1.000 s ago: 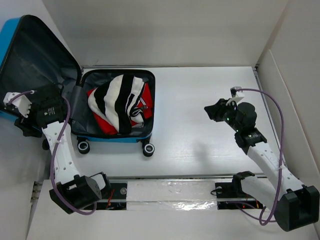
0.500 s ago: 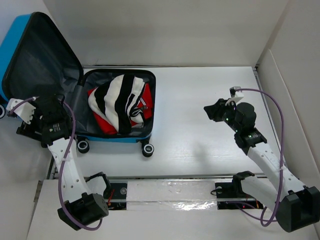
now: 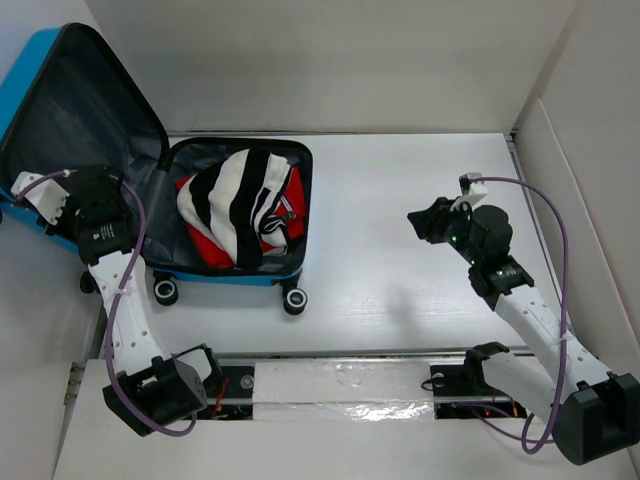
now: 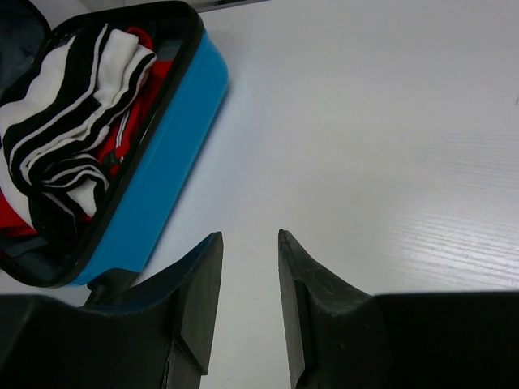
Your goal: Pack the luggage
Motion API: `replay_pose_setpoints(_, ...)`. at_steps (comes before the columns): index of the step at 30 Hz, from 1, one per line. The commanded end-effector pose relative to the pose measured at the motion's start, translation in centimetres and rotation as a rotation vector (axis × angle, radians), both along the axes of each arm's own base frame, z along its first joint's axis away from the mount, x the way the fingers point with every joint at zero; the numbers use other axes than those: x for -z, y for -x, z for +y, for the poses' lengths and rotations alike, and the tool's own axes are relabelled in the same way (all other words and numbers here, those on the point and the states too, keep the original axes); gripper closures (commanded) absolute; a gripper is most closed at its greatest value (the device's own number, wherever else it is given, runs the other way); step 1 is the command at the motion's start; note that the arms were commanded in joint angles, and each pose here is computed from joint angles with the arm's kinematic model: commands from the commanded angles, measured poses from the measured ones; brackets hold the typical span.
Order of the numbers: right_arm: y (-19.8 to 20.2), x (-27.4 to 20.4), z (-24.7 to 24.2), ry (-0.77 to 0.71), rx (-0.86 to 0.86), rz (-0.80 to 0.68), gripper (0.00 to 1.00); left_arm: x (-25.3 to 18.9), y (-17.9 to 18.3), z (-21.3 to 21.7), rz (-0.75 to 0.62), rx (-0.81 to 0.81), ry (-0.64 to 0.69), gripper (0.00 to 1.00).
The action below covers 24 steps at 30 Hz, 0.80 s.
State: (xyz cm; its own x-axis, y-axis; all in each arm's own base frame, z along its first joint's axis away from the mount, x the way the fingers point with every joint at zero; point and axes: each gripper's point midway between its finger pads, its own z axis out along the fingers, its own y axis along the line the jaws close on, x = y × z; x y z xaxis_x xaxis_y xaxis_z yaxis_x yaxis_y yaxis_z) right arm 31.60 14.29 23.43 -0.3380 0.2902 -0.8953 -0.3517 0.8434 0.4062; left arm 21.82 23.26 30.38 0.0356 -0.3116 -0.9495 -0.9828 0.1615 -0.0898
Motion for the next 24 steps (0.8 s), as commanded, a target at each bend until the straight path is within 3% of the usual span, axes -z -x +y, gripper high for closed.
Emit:
replay_pose_setpoints(1,-0.4,-2.8,0.2,-0.002,-0.001,-0.075,0.60,-1.9,-3.0,-0.5,-0.106,0.109,-0.015,1.00)
replay_pose_setpoints(9,-0.5,-2.7,0.4,0.002,-0.003,-0.072,0.59,0.1,-3.3,-5.3,-0.265,0.355,0.091,1.00)
replay_pose_setpoints(16,-0.6,-2.5,0.5,0.003,-0.007,-0.064,0.58,1.6,-2.3,-9.3,-0.256,0.520,0.188,1.00)
replay_pose_setpoints(19,-0.5,-2.6,0.5,0.003,-0.011,-0.069,0.58,2.5,-1.9,-9.6,-0.221,0.521,0.218,1.00)
replay_pose_setpoints(22,-0.5,-2.6,0.8,0.001,-0.016,-0.070,0.57,2.3,-0.9,-8.3,-0.216,0.437,0.180,0.59)
replay_pose_setpoints(23,-0.6,-2.4,0.9,0.004,-0.017,-0.065,0.57,1.8,-0.4,-7.6,-0.222,0.391,0.152,0.33)
replay_pose_setpoints(24,-0.5,-2.3,1.2,0.005,-0.029,-0.059,0.57,1.4,-0.2,-7.2,-0.222,0.372,0.136,0.26)
